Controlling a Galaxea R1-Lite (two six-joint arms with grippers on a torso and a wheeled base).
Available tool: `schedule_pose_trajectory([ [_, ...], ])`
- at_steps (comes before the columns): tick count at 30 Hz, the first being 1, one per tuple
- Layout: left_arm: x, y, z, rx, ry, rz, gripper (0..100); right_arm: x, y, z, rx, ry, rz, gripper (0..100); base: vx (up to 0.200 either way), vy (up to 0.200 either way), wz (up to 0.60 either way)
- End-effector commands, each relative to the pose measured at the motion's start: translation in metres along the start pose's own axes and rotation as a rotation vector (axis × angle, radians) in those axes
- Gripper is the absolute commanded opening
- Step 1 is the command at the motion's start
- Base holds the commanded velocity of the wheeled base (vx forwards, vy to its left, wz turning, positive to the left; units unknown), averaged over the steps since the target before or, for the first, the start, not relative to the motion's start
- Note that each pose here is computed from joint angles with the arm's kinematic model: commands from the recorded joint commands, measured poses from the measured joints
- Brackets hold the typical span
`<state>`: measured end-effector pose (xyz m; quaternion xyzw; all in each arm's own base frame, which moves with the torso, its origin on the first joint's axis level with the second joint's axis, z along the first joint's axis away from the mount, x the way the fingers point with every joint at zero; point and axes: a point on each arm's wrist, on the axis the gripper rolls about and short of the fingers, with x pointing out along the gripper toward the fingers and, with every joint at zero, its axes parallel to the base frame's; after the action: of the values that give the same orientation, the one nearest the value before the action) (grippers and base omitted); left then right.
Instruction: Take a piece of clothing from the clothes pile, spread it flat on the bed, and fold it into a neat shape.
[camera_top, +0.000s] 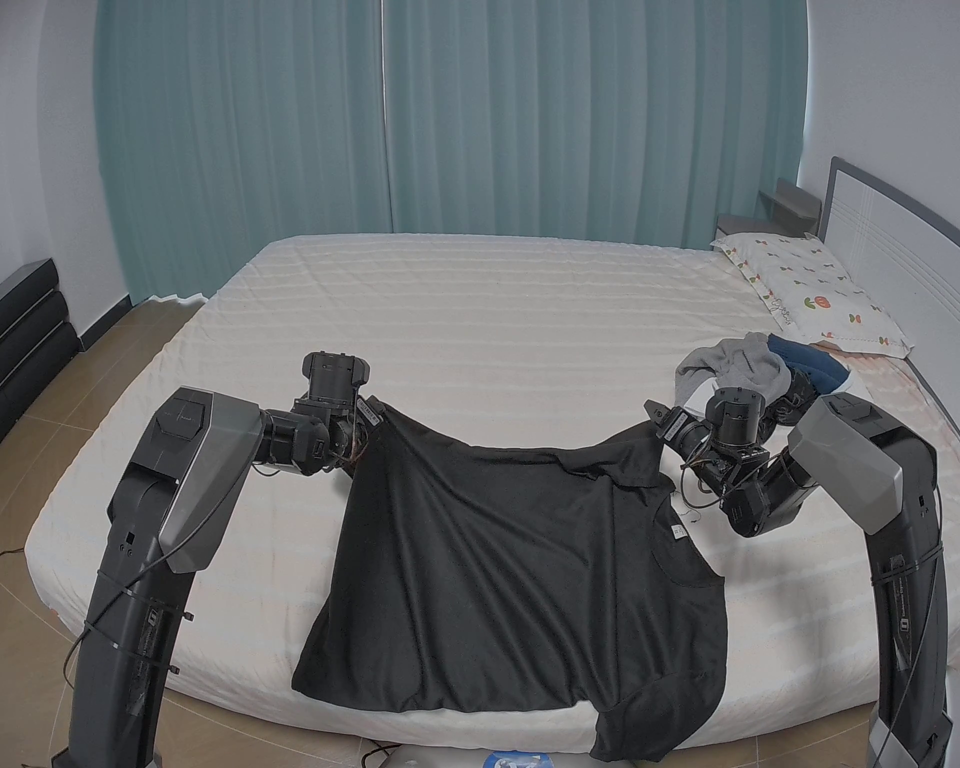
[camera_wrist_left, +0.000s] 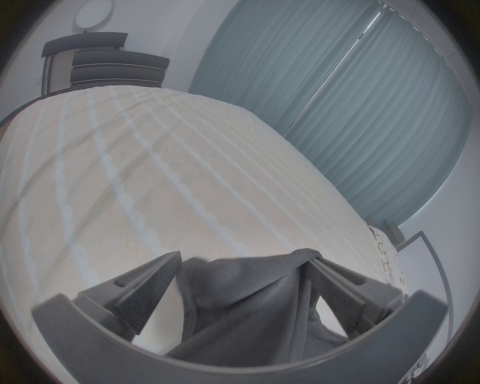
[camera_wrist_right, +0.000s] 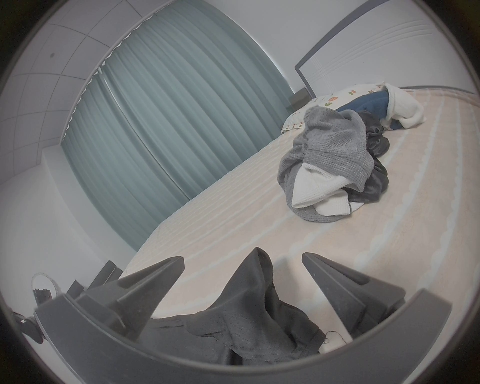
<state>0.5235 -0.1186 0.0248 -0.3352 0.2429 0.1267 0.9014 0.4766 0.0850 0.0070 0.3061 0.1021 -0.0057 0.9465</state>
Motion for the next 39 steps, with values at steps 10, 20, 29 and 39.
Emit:
schedule_pose_trajectory([
  [10, -0.007, 0.033, 0.009, 0.101, 0.164, 0.161, 100, -0.008, -0.008, -0.012, 0.001, 0.074, -0.033, 100, 0.0, 0.0, 0.0],
  [20, -0.047, 0.027, 0.056, 0.142, 0.195, 0.053, 100, -0.009, -0.007, -0.015, -0.004, 0.103, -0.038, 100, 0.0, 0.0, 0.0],
  [29, -0.056, 0.025, 0.064, -0.05, 0.288, -0.027, 100, -0.015, 0.003, -0.009, 0.07, 0.132, -0.006, 100, 0.0, 0.0, 0.0],
  [39, -0.075, 0.049, 0.044, -0.093, 0.42, 0.025, 100, -0.029, 0.018, -0.006, 0.097, 0.224, 0.0, 100, 0.0, 0.0, 0.0],
])
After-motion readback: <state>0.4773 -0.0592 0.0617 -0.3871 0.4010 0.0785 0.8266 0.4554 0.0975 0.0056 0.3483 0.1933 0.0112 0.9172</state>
